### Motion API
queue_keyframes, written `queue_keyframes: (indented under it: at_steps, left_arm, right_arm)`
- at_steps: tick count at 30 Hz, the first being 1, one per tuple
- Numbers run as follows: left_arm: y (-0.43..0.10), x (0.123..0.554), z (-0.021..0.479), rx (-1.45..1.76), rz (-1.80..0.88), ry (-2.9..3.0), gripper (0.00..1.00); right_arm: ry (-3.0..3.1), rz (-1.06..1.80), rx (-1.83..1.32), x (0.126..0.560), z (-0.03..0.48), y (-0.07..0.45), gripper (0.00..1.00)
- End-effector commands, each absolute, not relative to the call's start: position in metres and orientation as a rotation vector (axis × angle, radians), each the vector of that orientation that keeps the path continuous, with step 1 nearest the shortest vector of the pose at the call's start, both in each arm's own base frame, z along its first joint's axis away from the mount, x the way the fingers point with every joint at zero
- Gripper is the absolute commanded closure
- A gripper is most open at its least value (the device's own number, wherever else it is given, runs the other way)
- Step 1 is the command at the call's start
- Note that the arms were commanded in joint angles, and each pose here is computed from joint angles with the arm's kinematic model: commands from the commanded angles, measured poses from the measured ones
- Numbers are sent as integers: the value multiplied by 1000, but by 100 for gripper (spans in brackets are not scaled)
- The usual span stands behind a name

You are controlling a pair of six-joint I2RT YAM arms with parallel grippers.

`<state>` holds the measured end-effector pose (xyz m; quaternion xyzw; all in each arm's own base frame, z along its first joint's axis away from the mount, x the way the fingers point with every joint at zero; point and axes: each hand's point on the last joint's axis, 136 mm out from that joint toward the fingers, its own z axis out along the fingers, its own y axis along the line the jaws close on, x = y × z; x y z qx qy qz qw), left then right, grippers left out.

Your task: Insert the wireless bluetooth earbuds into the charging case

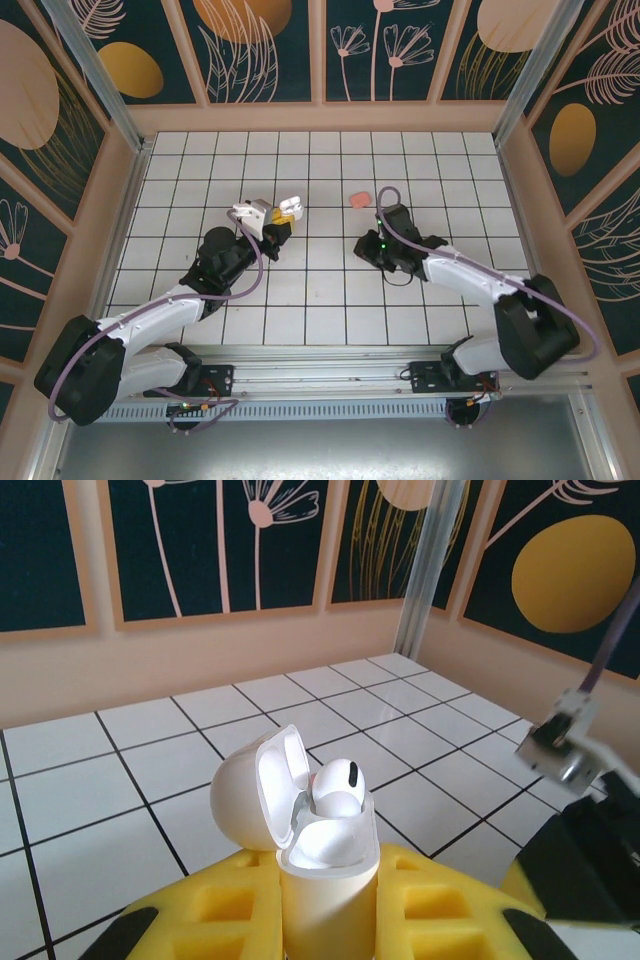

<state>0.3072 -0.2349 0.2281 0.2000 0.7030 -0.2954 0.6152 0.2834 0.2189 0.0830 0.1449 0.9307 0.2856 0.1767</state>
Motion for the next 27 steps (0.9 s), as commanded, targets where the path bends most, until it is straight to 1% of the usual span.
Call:
queue_keyframes:
  at_steps: [1,7,15,21,24,27]
  left_arm:
    - [-232,304,231,444,-692,1612,100]
    - [-232,303,228,445,-694,1622,100]
    - [-231,302,229,448,-690,1619,100]
    - [-228,299,230,445,-684,1613,100]
    - [-227,298,232,448,-685,1610,100]
    - [-227,297,234,446,-687,1605,100]
  right_arm:
    - [2753,858,406,272,61,230,81]
    - [2827,804,435,268,33,229,77]
    - [2890,685,446,265,13,219,67]
    - [2855,688,439,267,26,218,55]
    - [2831,677,435,268,34,214,55]
    - [2809,676,435,267,40,210,56]
